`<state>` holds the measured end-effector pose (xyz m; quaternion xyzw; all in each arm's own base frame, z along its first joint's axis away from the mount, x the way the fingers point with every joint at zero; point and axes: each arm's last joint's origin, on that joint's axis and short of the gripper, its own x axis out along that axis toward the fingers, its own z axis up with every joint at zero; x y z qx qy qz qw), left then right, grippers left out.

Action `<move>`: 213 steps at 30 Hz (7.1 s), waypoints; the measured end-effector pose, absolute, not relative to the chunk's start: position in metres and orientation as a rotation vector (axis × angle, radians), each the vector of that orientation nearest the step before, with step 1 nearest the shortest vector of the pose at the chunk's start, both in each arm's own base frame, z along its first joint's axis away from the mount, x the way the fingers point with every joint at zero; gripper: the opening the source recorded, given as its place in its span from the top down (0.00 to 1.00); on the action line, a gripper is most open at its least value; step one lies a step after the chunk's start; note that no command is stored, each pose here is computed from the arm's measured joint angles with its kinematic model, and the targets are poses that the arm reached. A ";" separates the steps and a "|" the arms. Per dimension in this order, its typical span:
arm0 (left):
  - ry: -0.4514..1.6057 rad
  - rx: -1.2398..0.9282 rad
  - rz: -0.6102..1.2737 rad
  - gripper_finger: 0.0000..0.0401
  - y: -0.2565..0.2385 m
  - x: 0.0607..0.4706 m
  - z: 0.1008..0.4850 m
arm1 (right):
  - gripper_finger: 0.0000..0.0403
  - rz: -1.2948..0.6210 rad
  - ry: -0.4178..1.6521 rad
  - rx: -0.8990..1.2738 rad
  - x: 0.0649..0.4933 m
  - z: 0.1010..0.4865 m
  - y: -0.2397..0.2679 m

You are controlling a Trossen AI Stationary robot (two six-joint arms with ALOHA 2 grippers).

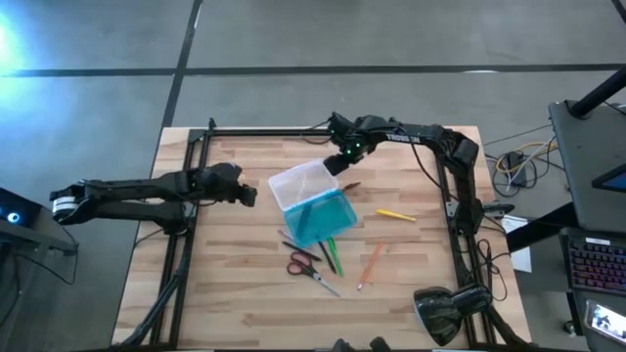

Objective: Pick & place school supplies into a supply box
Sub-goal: Prepare the blue supply box

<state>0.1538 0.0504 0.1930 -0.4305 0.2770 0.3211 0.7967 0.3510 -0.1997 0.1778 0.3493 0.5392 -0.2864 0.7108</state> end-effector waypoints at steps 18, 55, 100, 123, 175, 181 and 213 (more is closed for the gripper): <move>0.788 -0.939 0.738 0.81 0.053 0.165 0.166 | 0.90 0.039 0.829 0.911 0.428 0.194 -0.180; 1.174 -0.314 0.434 0.81 0.076 0.228 0.160 | 0.90 -0.379 1.081 0.660 0.405 0.222 -0.188; 0.985 -0.694 0.936 0.81 0.070 0.149 0.175 | 0.90 -0.004 1.413 0.803 0.377 0.180 -0.102; 1.065 -0.853 0.823 0.81 0.060 0.132 0.157 | 0.91 -0.204 0.991 0.887 0.403 0.169 -0.130; 1.101 -0.687 0.729 0.81 0.088 0.179 0.161 | 0.90 -0.482 1.033 0.700 0.358 0.200 -0.140; 1.177 -0.771 0.761 0.81 0.074 0.166 0.166 | 0.90 -0.475 1.067 0.712 0.355 0.192 -0.133; 0.888 -0.854 0.788 0.81 0.026 0.181 0.188 | 0.90 -0.292 1.027 0.838 0.352 0.165 -0.112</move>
